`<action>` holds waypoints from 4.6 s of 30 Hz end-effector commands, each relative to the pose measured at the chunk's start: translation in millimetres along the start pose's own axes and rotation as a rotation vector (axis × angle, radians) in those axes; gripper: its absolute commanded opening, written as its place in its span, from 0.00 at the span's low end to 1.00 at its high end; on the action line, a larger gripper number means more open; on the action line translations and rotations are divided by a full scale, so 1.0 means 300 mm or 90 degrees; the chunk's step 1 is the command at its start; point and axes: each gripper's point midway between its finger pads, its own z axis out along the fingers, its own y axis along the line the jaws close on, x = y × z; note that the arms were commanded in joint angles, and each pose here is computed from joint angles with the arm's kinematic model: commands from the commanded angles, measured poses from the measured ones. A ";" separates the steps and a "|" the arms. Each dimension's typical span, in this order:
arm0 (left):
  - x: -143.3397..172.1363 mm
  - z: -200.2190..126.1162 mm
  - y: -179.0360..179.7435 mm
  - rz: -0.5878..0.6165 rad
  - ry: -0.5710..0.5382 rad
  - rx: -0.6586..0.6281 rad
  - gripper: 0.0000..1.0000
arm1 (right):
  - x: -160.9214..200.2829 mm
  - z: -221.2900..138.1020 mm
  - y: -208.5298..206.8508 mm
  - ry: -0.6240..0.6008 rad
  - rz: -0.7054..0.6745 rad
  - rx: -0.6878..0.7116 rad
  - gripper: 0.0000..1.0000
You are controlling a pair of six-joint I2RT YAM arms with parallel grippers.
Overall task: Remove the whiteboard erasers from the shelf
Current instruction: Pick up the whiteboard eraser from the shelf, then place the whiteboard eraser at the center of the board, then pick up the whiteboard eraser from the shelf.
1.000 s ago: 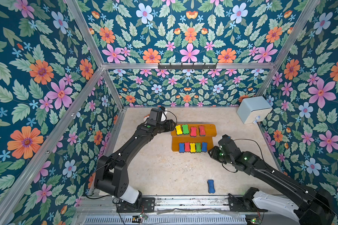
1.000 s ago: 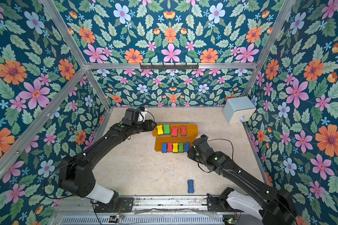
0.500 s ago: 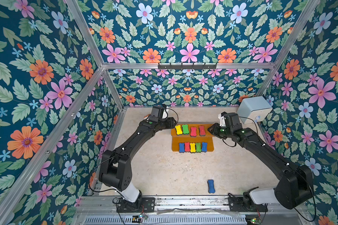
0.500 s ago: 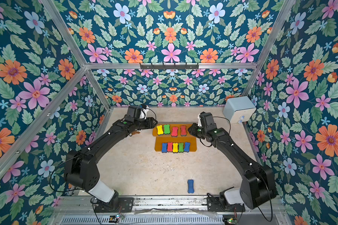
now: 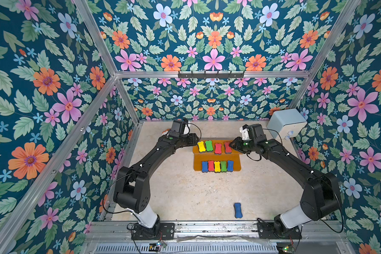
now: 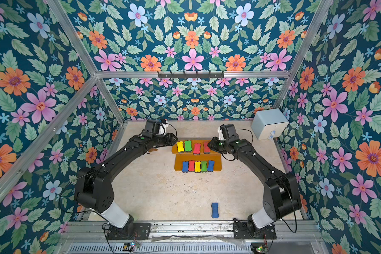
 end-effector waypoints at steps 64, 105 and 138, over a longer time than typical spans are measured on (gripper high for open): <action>0.170 -0.077 0.035 -0.038 0.020 0.016 0.58 | 0.997 -0.142 -0.126 0.053 0.177 0.052 0.00; 0.151 -0.068 0.029 -0.044 0.012 0.018 0.59 | 1.077 -0.158 -0.198 0.102 0.155 0.038 0.23; -0.023 -0.060 -0.031 0.006 -0.030 -0.016 0.58 | 0.064 -0.055 0.174 -0.024 -0.011 -0.055 0.31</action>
